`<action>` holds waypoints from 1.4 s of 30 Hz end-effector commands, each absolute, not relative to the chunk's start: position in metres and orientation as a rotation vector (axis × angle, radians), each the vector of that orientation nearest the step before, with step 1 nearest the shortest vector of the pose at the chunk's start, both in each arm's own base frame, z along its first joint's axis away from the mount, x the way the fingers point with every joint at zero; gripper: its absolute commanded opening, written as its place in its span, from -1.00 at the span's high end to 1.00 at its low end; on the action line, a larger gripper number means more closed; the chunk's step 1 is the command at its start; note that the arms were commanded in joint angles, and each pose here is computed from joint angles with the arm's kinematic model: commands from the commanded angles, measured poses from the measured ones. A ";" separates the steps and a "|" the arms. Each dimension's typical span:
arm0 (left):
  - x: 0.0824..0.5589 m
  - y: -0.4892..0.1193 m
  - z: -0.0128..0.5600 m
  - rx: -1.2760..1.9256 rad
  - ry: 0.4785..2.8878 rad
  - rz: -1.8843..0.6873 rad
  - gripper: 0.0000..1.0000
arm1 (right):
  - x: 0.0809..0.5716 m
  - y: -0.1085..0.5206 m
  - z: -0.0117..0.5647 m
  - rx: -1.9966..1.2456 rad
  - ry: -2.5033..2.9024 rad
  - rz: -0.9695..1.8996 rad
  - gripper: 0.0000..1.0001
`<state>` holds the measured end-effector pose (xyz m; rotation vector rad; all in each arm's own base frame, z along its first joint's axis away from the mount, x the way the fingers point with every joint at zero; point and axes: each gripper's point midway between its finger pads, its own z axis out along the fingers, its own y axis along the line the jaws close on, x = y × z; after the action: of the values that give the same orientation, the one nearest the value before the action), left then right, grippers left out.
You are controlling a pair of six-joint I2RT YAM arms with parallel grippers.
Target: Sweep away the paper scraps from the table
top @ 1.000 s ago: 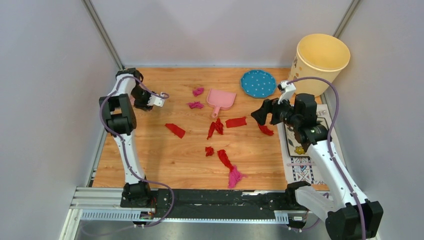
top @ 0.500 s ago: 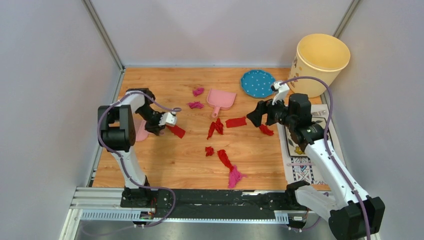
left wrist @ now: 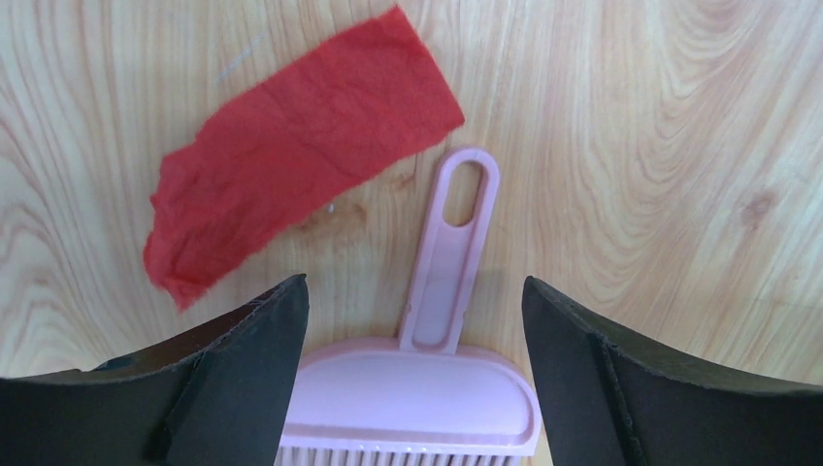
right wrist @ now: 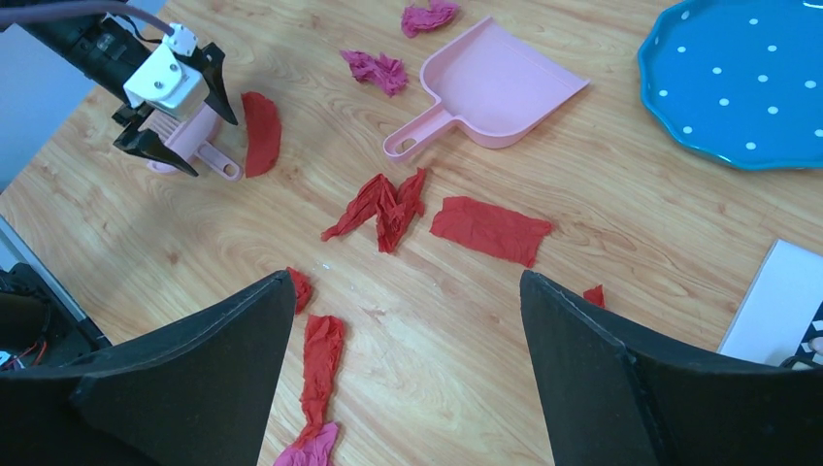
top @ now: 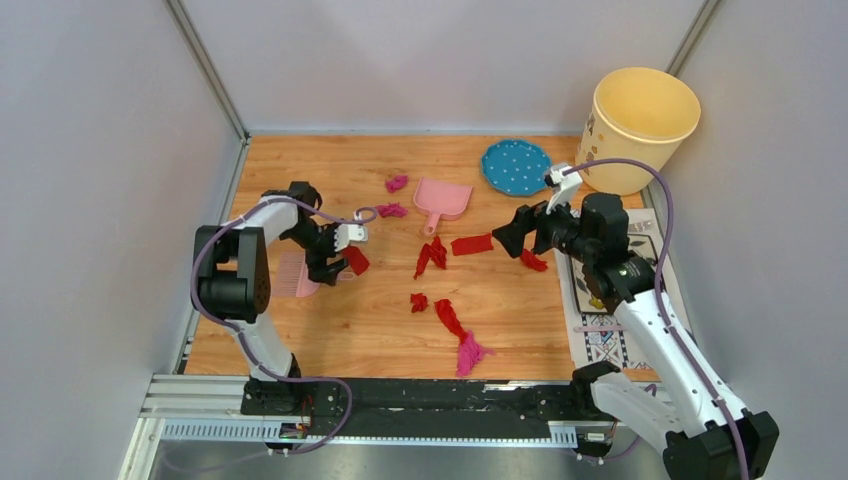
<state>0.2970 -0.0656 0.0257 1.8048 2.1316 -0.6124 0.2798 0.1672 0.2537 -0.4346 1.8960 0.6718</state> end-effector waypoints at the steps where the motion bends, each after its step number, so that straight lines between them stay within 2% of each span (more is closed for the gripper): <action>1: 0.311 -0.050 0.020 1.815 2.135 -0.351 -0.76 | 0.279 0.167 0.265 -0.444 1.838 0.660 -0.79; 4: 0.292 -0.044 0.002 1.882 2.134 -0.354 -0.76 | 0.275 0.167 0.269 -0.447 1.825 0.659 -0.79; 7: 0.295 -0.042 -0.013 1.896 2.079 -0.254 -0.77 | 0.273 0.165 0.273 -0.442 1.803 0.654 -0.79; 9: 0.299 -0.042 -0.020 1.902 2.052 -0.221 -0.63 | 0.273 0.165 0.275 -0.437 1.797 0.658 -0.79; 10: 0.298 -0.043 -0.020 1.913 2.048 -0.235 -0.45 | 0.271 0.166 0.275 -0.438 1.799 0.664 -0.79; 11: 0.292 -0.043 -0.022 1.928 2.073 -0.281 0.05 | 0.271 0.166 0.276 -0.436 1.803 0.668 -0.79; 12: 0.288 -0.044 -0.022 1.939 2.086 -0.316 0.23 | 0.270 0.165 0.279 -0.437 1.799 0.665 -0.79; 13: 0.282 -0.044 -0.024 1.954 2.100 -0.355 0.60 | 0.269 0.165 0.276 -0.435 1.814 0.666 -0.79; 14: 0.274 -0.046 -0.021 1.961 2.124 -0.411 0.86 | 0.269 0.164 0.277 -0.427 1.813 0.662 -0.79; 15: 0.269 -0.047 -0.018 1.953 2.135 -0.444 1.00 | 0.271 0.162 0.275 -0.394 1.824 0.656 -0.79; 18: 0.256 -0.062 -0.004 1.883 2.149 -0.579 1.00 | 0.280 0.157 0.274 -0.254 1.863 0.650 -0.78; 21: 0.271 -0.072 0.025 1.724 2.159 -0.545 1.00 | 0.286 0.171 0.275 -0.212 1.894 0.681 -0.73; 26: 0.290 -0.089 0.101 1.488 2.082 -0.473 1.00 | 0.285 0.235 0.296 -0.234 1.919 0.760 -0.75; 34: 0.277 -0.124 0.179 1.289 1.957 -0.664 1.00 | 0.305 0.361 0.308 -0.190 1.987 1.219 -0.77; 35: 0.276 -0.128 0.187 1.274 1.933 -0.686 1.00 | 0.311 0.379 0.287 -0.177 2.060 1.263 -0.75; 37: 0.277 -0.136 0.200 1.227 1.906 -0.729 1.00 | 0.305 0.406 0.306 -0.253 2.045 1.404 -0.65; 38: 0.277 -0.138 0.203 1.221 1.899 -0.732 1.00 | 0.310 0.419 0.290 -0.255 2.095 1.426 -0.60; 42: 0.281 -0.142 0.208 1.215 1.890 -0.714 1.00 | 0.310 0.442 0.283 -0.250 2.131 1.548 -0.40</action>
<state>0.2823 -0.1261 0.1800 1.2642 1.9569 -0.6469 0.3244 0.4148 0.2512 -0.2370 2.1706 1.3006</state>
